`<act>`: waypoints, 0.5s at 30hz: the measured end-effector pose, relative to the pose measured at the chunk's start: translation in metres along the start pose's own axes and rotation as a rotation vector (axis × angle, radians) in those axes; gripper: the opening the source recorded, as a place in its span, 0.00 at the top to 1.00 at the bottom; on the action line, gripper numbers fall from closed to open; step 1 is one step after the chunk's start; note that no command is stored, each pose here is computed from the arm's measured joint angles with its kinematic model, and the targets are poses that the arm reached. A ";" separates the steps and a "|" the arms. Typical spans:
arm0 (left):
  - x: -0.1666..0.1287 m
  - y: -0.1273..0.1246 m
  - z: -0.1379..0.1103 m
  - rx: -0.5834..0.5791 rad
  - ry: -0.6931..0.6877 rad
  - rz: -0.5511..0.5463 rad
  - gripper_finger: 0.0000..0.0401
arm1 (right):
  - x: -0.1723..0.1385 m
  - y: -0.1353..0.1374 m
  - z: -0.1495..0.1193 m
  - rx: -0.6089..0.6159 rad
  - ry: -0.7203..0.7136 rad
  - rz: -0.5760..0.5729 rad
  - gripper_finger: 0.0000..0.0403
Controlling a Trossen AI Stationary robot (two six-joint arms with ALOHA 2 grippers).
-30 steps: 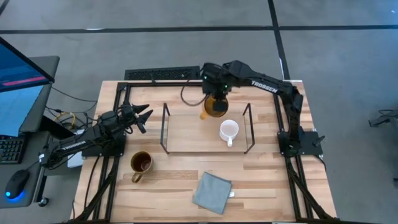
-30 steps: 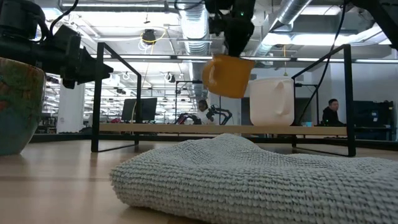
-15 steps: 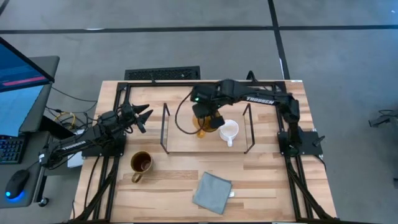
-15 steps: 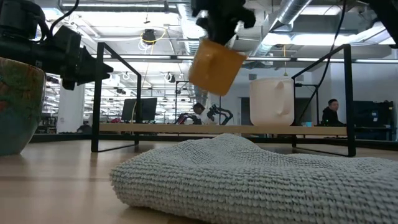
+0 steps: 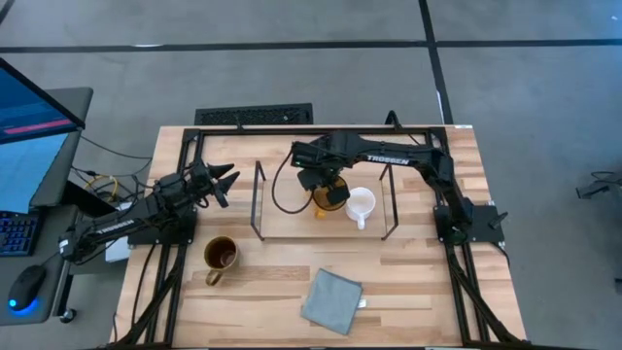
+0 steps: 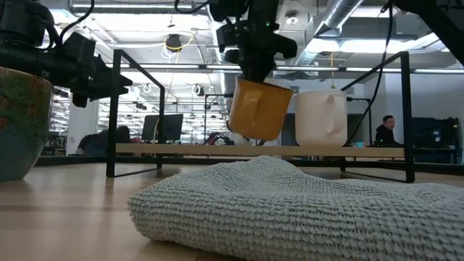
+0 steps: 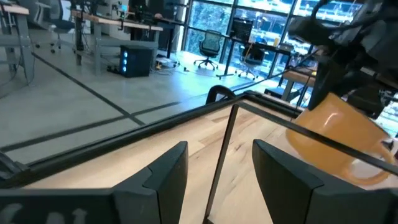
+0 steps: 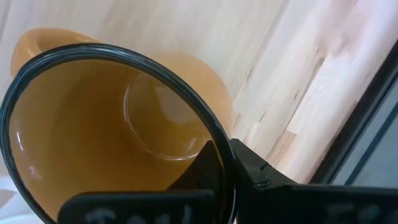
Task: Stack small to large cups/mugs on shelf
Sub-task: Put the yellow cup on the shelf
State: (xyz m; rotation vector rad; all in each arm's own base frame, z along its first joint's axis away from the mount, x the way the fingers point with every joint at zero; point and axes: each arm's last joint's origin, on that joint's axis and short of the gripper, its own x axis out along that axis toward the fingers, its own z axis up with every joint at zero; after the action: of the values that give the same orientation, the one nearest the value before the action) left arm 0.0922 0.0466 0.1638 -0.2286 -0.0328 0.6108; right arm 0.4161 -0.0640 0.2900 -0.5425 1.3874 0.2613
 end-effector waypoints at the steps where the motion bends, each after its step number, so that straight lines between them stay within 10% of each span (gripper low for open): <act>1: 0.000 0.000 -0.001 0.000 0.006 0.000 0.57 | -0.001 0.001 0.001 -0.003 -0.005 0.000 0.93; 15: 0.001 0.000 -0.001 0.002 0.017 -0.001 0.57 | 0.002 0.011 0.012 -0.034 -0.049 0.046 0.93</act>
State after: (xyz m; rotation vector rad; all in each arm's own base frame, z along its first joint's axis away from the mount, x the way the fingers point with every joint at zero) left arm 0.0931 0.0469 0.1624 -0.2318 -0.0162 0.6082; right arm 0.4216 -0.0484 0.2863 -0.5295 1.3507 0.3339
